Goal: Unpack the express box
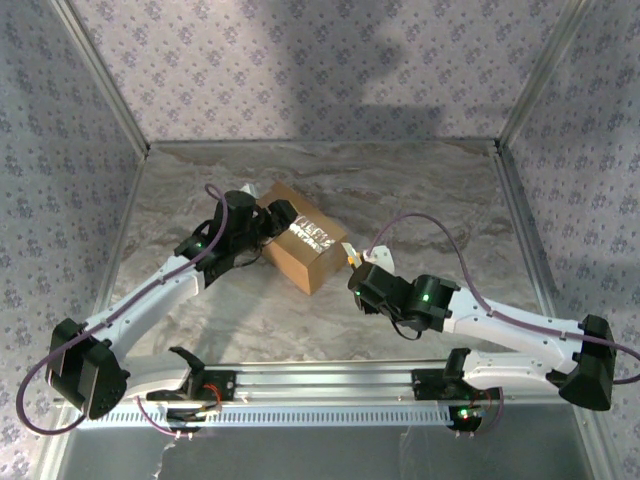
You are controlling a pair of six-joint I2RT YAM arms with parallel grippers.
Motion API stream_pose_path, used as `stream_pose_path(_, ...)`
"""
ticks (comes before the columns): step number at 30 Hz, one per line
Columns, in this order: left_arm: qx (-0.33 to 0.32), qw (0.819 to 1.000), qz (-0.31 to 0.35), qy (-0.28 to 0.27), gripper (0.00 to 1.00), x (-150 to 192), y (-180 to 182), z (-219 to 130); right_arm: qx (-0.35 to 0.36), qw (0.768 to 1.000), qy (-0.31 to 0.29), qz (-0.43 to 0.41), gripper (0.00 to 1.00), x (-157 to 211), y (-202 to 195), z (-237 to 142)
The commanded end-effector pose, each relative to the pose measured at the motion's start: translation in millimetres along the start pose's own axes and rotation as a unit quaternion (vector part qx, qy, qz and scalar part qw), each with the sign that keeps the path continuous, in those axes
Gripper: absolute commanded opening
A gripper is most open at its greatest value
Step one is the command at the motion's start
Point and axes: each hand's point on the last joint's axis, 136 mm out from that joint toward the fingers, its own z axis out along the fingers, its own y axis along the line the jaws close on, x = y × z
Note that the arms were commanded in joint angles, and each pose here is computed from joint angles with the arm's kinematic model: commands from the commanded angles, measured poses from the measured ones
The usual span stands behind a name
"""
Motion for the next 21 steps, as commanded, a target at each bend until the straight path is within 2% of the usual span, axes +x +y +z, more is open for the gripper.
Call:
stream_pose_path(1, 0.021, 1.0, -0.003, -0.008, 0.66, -3.2, -12.4, -3.5, 0.011, 1.0, 0.001, 0.008, 0.0, 0.8, -4.6, 3.1)
stream_pose_path(21, 0.024, 1.0, -0.006, -0.006, 0.66, -0.7, -14.5, -2.9, 0.001, 1.0, -0.006, 0.006, 0.0, -7.5, 2.8, 3.9)
